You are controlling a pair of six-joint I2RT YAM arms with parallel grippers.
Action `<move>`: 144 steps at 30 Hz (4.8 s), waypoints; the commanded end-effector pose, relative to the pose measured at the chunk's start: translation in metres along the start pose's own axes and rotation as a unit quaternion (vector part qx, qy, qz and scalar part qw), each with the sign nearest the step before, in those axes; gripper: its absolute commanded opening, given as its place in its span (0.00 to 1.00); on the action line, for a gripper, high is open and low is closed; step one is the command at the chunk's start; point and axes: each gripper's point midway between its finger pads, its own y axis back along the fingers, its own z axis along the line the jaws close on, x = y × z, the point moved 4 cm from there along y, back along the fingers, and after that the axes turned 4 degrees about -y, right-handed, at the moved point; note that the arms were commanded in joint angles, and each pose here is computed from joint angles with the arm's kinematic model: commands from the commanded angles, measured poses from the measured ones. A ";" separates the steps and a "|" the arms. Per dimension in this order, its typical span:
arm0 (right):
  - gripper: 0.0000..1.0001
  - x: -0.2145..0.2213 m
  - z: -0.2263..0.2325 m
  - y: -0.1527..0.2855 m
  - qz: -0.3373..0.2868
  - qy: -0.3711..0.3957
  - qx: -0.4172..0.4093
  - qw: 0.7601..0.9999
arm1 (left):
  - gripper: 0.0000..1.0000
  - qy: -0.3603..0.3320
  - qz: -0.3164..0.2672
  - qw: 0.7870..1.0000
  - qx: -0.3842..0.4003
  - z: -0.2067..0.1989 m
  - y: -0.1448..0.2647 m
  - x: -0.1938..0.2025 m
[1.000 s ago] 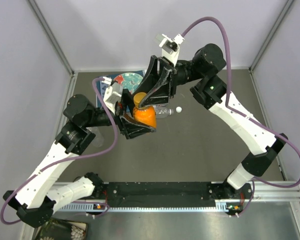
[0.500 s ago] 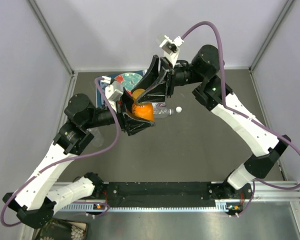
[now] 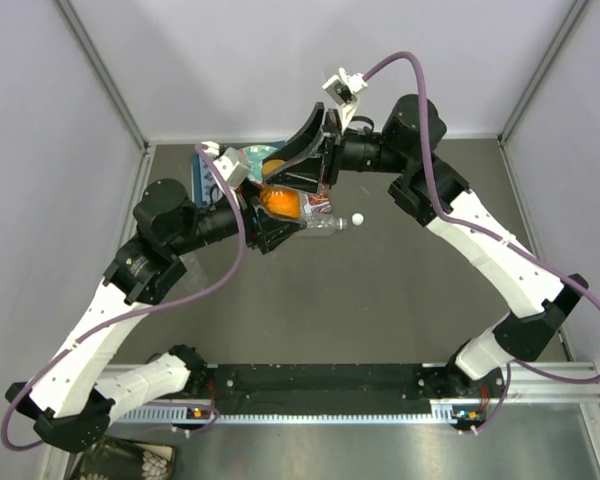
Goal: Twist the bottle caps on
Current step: Screw the bottle cap onto the plastic bottle.
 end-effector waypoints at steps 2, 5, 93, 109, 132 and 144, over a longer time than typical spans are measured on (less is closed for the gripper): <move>0.20 0.041 0.000 -0.005 0.060 -0.080 0.019 0.995 | 0.00 -0.071 -0.141 0.983 -0.092 0.018 0.011 -0.080; 0.20 0.045 -0.002 -0.008 0.062 -0.078 0.054 0.994 | 0.00 -0.075 -0.142 0.977 -0.137 0.031 0.013 -0.082; 0.31 -0.010 0.077 0.025 0.060 0.006 -0.255 0.965 | 0.00 -0.053 -0.048 0.953 0.294 -0.066 0.001 -0.018; 0.18 0.029 0.032 0.017 0.090 -0.039 -0.120 0.988 | 0.00 -0.082 -0.128 0.986 0.070 -0.013 -0.004 -0.070; 0.22 0.085 -0.054 -0.025 0.099 -0.108 0.320 0.936 | 0.00 -0.104 -0.118 0.953 -0.259 0.076 0.021 -0.076; 0.75 -0.011 -0.014 -0.013 0.013 -0.097 0.219 0.971 | 0.00 -0.109 -0.097 0.973 -0.178 0.057 0.016 -0.047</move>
